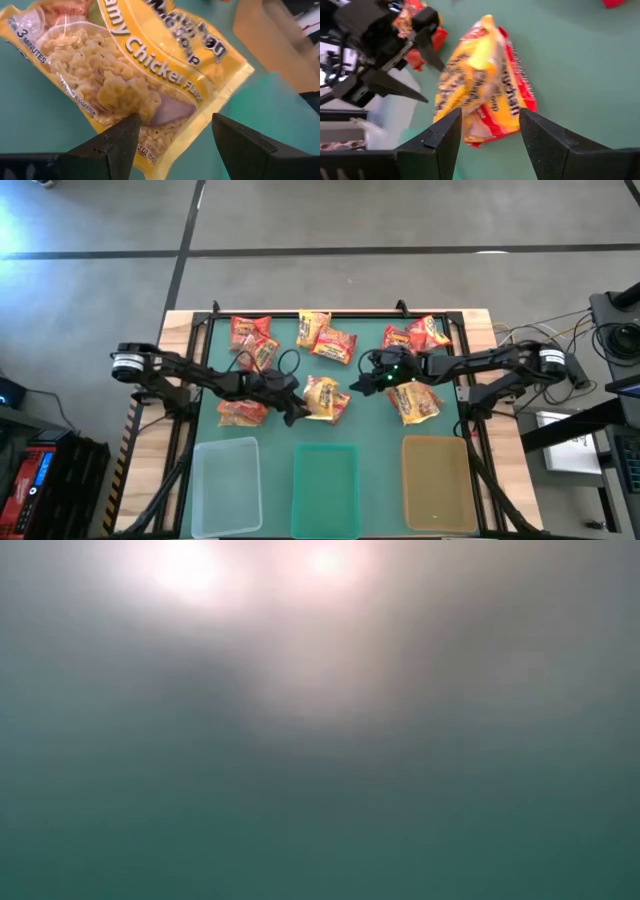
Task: Sort Maruchan noodles
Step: Put the yellow noodle pack into the orange bin
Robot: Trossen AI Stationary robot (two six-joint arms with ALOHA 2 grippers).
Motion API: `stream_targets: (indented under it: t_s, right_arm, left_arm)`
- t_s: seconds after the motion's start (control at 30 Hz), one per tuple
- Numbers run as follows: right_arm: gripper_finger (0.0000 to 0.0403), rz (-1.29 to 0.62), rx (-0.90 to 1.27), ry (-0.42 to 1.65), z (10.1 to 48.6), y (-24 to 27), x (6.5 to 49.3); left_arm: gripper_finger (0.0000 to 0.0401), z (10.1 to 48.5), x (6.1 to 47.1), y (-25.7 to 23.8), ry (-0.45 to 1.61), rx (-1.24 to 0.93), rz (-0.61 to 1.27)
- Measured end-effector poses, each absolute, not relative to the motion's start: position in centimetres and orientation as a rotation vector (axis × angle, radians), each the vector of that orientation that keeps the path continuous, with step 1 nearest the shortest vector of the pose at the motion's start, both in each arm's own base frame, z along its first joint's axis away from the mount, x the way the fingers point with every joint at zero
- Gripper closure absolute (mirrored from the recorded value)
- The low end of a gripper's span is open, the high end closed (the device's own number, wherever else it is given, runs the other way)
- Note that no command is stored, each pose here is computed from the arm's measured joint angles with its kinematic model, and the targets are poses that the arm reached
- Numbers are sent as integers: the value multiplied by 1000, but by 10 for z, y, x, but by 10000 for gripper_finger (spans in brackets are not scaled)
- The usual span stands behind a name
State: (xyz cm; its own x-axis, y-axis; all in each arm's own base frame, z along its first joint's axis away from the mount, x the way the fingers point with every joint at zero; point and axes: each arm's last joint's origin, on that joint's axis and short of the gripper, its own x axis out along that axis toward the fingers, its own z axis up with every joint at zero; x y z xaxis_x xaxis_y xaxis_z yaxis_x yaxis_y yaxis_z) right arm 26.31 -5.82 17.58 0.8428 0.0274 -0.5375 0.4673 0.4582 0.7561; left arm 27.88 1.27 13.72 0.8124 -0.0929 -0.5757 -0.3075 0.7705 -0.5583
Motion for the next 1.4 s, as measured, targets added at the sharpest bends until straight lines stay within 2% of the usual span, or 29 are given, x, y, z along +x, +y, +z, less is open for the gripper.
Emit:
stream_targets:
  t_s: [0.27,0.47,0.7,0.93,1.2,1.4]
  right_arm:
    - [213,-305,1064,520,168,-64,285]
    - [213,-260,1012,542,169,-70,312]
    - [213,-263,965,625,166,-73,326]
    - [213,-224,903,621,188,-74,333]
    - [213,-338,771,672,208,-76,342]
    - [213,-328,767,678,215,-78,356]
  left_arm:
    - [168,129,287,13,576,-638,91]
    - [168,114,287,13,630,-631,104]
    - [168,107,289,13,627,-631,103]
    - [168,110,290,13,601,-625,96]
    - [168,112,291,13,579,-605,90]
    - [168,113,292,14,562,-579,113]
